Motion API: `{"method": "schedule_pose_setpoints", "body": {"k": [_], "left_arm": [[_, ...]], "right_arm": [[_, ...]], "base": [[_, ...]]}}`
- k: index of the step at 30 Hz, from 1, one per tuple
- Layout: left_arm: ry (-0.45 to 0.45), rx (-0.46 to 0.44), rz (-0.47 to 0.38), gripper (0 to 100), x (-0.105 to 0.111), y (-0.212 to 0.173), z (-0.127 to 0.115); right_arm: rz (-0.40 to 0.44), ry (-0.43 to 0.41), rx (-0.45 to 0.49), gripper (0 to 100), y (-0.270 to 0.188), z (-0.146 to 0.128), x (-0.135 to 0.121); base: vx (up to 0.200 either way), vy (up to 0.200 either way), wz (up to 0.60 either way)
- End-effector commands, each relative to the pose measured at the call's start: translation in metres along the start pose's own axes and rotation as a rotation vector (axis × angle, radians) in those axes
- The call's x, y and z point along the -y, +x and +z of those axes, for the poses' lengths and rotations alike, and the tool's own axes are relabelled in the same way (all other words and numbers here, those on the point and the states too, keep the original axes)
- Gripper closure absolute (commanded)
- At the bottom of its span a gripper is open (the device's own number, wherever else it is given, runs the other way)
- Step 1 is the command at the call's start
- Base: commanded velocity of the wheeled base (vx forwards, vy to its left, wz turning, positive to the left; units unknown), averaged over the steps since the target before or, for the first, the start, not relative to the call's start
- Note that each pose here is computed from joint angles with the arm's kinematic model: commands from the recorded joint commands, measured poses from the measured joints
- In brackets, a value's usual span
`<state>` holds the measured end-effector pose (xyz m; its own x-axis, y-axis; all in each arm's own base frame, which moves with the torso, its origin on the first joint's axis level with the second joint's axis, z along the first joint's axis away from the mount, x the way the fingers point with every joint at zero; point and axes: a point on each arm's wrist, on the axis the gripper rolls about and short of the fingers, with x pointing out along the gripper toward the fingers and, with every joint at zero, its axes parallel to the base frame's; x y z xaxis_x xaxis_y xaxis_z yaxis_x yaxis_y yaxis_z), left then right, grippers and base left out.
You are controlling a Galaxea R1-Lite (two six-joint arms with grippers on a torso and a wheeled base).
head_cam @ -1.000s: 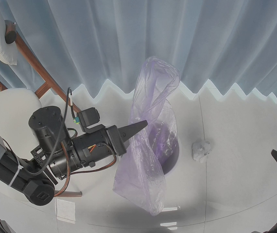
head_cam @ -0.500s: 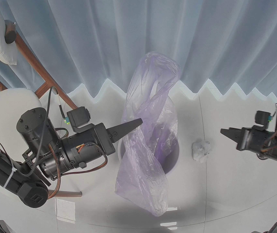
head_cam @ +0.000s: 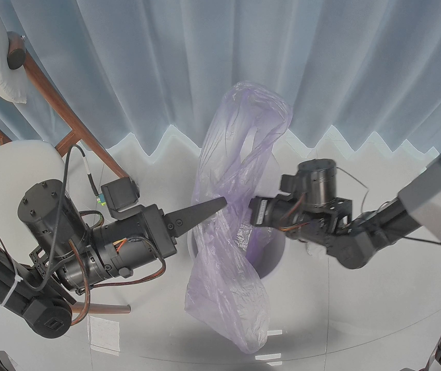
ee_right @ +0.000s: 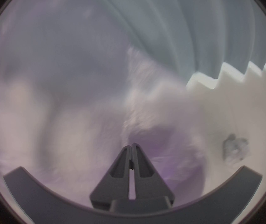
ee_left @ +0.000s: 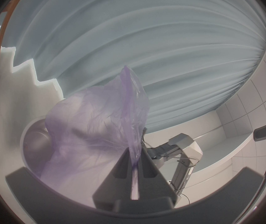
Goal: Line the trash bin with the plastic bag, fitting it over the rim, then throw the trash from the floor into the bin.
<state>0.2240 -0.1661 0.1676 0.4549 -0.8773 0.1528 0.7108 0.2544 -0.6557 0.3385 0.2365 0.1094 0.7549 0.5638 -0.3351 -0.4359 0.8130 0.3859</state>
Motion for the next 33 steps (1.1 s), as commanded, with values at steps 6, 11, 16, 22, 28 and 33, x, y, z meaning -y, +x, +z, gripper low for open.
{"method": "schedule_pose_setpoints", "body": {"k": [6, 11, 16, 22, 28, 33], "left_arm": [[-0.025, -0.03, 0.01, 100, -0.001, -0.007, -0.01], [-0.024, -0.028, 0.01, 100, -0.003, -0.005, -0.009], [-0.007, -0.007, -0.019, 100, -0.006, 0.007, -0.004], [-0.01, -0.025, -0.031, 100, -0.015, 0.022, -0.009], [0.051, -0.051, -0.095, 100, -0.02, 0.045, -0.008], [0.165, -0.066, -0.099, 100, -0.037, 0.063, -0.018]], "right_arm": [[0.026, 0.002, -0.152, 100, 0.053, -0.083, -0.027], [0.009, 0.03, -0.103, 100, 0.053, -0.067, -0.019], [-0.032, 0.118, 0.064, 100, 0.022, 0.003, 0.003], [-0.104, 0.152, 0.19, 100, -0.023, 0.061, 0.033], [-0.175, 0.192, 0.162, 100, -0.094, 0.081, 0.051], [-0.115, 0.198, 0.069, 100, -0.152, 0.05, 0.045]], "base": [[0.0, 0.0, 0.0], [0.0, 0.0, 0.0], [0.0, 0.0, 0.0], [0.0, 0.0, 0.0], [0.0, 0.0, 0.0], [0.0, 0.0, 0.0]]}}
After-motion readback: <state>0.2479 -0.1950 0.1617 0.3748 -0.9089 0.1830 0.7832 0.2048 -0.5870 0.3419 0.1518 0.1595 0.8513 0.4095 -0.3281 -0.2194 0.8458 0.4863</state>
